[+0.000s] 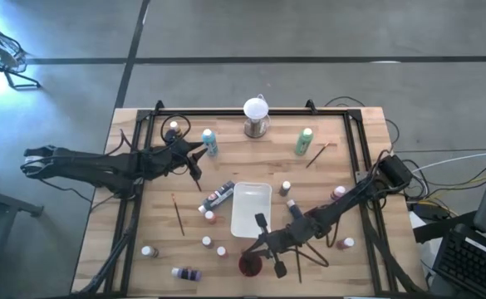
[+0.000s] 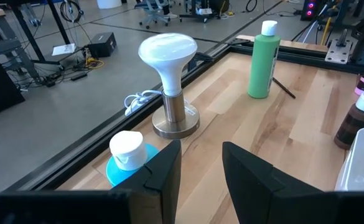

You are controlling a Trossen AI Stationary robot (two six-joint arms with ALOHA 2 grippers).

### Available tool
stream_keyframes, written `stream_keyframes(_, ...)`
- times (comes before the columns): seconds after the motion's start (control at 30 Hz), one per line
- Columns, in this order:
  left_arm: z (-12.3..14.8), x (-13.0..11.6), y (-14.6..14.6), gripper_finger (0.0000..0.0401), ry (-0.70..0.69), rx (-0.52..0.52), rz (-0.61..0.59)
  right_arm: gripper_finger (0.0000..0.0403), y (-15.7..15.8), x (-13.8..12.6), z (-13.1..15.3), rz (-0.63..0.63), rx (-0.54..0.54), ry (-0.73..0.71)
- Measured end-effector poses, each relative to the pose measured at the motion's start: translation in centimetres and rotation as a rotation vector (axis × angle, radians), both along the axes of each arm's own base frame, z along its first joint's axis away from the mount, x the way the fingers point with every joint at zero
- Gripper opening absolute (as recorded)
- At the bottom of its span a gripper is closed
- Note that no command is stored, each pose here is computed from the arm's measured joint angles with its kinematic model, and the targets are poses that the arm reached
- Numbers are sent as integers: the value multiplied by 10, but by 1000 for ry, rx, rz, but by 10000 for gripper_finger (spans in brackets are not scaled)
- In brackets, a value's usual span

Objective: Pick & Place Paint Supplies
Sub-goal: Put the silver paint brush into the red cup, then put the gold paint brush into the red cup

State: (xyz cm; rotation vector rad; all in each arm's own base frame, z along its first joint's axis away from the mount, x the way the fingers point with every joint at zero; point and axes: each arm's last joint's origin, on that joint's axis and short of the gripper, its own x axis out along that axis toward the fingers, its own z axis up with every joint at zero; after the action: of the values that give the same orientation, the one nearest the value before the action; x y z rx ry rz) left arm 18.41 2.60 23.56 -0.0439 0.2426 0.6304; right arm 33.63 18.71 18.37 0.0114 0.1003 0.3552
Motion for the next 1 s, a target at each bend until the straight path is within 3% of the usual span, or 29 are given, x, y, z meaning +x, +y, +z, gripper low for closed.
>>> stream_keyframes(0.53,0,0,0,124,0,0,0,16,-2,-3,-8,-25,-1,65)
stream_keyframes(0.83,0,0,0,124,2,0,0,98,-2,-3,-6,-27,12,63)
stream_keyframes(1.0,0,0,0,124,4,0,0,138,-6,-9,23,-20,-6,-25)
